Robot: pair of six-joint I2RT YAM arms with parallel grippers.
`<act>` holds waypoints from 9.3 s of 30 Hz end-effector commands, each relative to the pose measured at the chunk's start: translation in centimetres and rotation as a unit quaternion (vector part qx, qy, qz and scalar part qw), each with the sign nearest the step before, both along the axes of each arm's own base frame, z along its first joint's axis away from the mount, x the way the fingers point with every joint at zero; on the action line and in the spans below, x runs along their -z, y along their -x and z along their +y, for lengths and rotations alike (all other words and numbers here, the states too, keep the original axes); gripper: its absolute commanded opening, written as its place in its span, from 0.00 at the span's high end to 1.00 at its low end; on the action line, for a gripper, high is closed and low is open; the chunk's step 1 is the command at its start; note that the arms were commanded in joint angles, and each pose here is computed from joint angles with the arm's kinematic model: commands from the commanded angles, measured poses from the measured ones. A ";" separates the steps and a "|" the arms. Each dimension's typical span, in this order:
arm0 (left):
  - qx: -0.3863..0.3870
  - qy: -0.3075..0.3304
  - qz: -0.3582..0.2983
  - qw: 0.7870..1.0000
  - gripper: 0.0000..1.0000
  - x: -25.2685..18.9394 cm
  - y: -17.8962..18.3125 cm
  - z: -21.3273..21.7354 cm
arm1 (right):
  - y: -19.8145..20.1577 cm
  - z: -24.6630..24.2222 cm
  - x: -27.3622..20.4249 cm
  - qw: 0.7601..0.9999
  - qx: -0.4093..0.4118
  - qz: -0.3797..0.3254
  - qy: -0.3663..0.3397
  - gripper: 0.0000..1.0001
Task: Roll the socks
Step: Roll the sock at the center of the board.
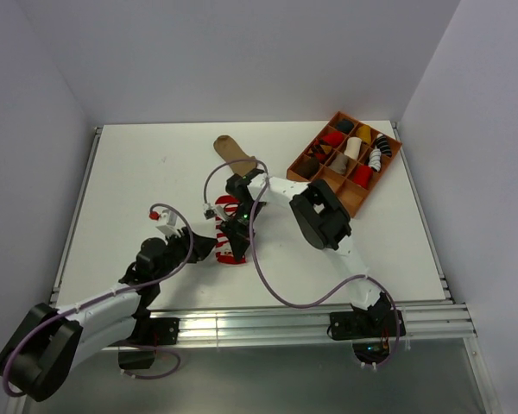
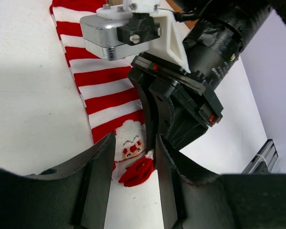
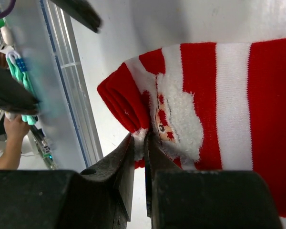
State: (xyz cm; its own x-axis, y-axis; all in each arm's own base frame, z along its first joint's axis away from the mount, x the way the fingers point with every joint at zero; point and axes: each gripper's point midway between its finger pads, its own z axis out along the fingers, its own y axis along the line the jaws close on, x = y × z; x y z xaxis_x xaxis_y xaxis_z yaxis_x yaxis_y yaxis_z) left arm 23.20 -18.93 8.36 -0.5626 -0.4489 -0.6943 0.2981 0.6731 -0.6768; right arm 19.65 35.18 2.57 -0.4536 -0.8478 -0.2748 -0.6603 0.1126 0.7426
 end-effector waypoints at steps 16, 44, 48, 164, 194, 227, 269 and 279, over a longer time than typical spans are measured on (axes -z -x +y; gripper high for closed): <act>0.065 0.003 -0.041 0.997 0.55 -0.4 1.8 -2.7 | -1.2 0.0 -0.7 0.998 0.033 0.056 -0.005 0.89; 0.056 -0.057 0.010 0.997 0.49 3.8 1.4 -3.6 | -2.3 -0.1 -1.6 0.993 0.059 0.101 -0.008 0.89; 0.056 -0.043 0.010 0.997 0.49 3.5 1.5 -3.7 | -2.4 -0.1 -1.3 0.993 0.062 0.102 -0.002 0.89; 0.099 -0.038 0.505 0.856 1.00 9.8 8.2 -1.2 | 3.2 0.6 -3.2 0.686 -0.130 -0.683 -0.217 0.53; 0.099 -0.003 0.467 0.879 0.90 7.5 6.3 -1.8 | 4.5 0.3 -1.0 0.798 -0.100 -0.560 -0.199 0.85; -0.005 0.033 0.090 0.995 0.62 -2.4 -1.8 -1.2 | -0.5 -2.0 -1.4 0.992 0.057 0.061 -0.098 0.86; 0.128 -0.033 0.155 0.979 0.76 6.6 0.3 -7.7 | -5.0 -3.4 1.2 0.972 0.181 0.144 -0.041 0.87; 0.124 -0.048 0.285 0.949 1.00 9.7 2.6 -7.3 | -6.7 -4.0 -0.5 0.978 0.198 0.030 -0.052 0.74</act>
